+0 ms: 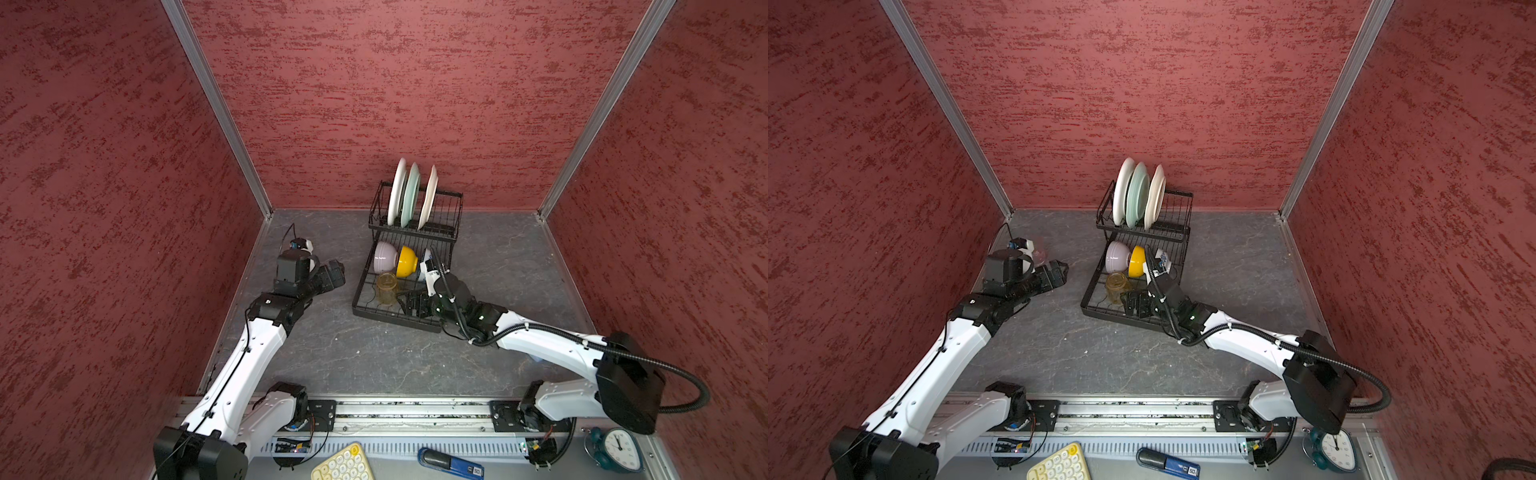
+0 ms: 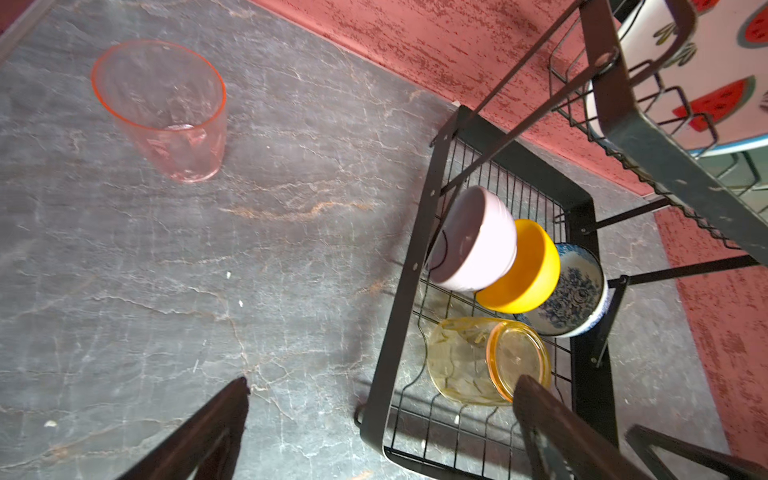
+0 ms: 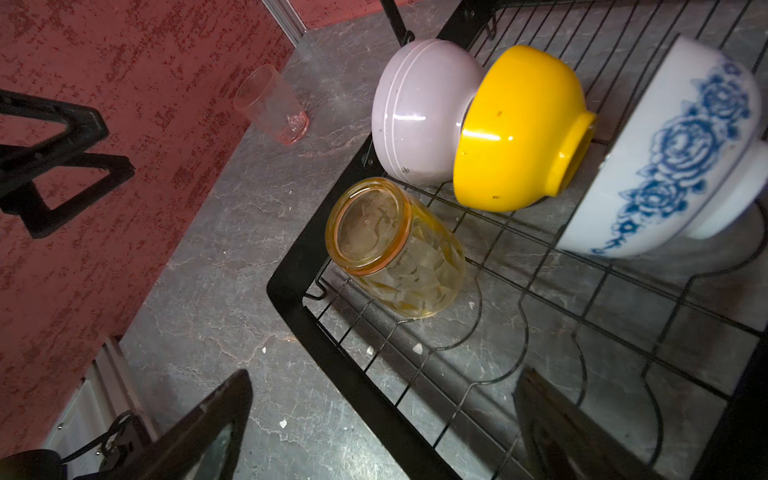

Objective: Unload the mixed dishes from the dish rack

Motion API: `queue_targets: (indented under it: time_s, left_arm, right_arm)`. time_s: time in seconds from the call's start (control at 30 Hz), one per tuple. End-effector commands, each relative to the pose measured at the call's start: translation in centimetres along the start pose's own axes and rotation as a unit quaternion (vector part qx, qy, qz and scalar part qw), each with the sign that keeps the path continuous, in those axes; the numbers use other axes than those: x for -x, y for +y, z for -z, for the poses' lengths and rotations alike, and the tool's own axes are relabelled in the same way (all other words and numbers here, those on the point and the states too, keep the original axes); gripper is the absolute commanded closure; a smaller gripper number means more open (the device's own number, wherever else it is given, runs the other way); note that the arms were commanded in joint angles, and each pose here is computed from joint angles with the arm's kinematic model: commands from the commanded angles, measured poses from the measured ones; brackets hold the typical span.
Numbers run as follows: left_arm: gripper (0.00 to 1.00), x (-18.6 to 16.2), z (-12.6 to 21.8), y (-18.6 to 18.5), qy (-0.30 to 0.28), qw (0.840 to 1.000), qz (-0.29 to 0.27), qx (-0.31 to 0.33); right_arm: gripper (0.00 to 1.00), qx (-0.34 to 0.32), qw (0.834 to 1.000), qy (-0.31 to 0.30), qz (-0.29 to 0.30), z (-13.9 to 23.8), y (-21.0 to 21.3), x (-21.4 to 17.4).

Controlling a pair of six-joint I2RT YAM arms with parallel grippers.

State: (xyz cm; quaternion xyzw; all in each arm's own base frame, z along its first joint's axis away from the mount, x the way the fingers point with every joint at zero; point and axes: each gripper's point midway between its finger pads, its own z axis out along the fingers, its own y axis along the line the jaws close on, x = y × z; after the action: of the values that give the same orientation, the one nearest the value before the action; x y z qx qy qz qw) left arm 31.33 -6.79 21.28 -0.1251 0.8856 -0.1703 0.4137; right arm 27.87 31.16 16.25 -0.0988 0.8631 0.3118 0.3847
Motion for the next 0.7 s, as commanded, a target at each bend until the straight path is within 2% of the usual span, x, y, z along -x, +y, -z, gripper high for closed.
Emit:
queue_targets:
  time_s: [0.0, 0.17, 0.3, 0.67]
  left_arm:
    - [0.01, -0.3, -0.1, -0.8, 0.003, 1.000, 0.007, -0.020]
    - [0.01, -1.5, -0.5, -0.3, 0.017, 1.000, 0.012, -0.013]
    - [0.01, -0.9, -0.2, -0.3, 0.004, 1.000, 0.009, -0.012]
    - [0.01, 0.1, 0.2, -0.3, -0.018, 1.000, -0.004, -0.009]
  right_arm:
    - [0.01, -0.002, 0.999, -0.040, 0.026, -0.8, 1.2, 2.1]
    - [0.01, -0.037, 0.997, -0.034, 0.053, -2.9, 0.4, 1.7]
    - [0.01, -0.043, 0.996, -0.030, 0.070, -4.5, 0.7, 2.0]
    - [0.01, -0.060, 0.996, -0.014, 0.069, -8.3, 0.5, 1.2]
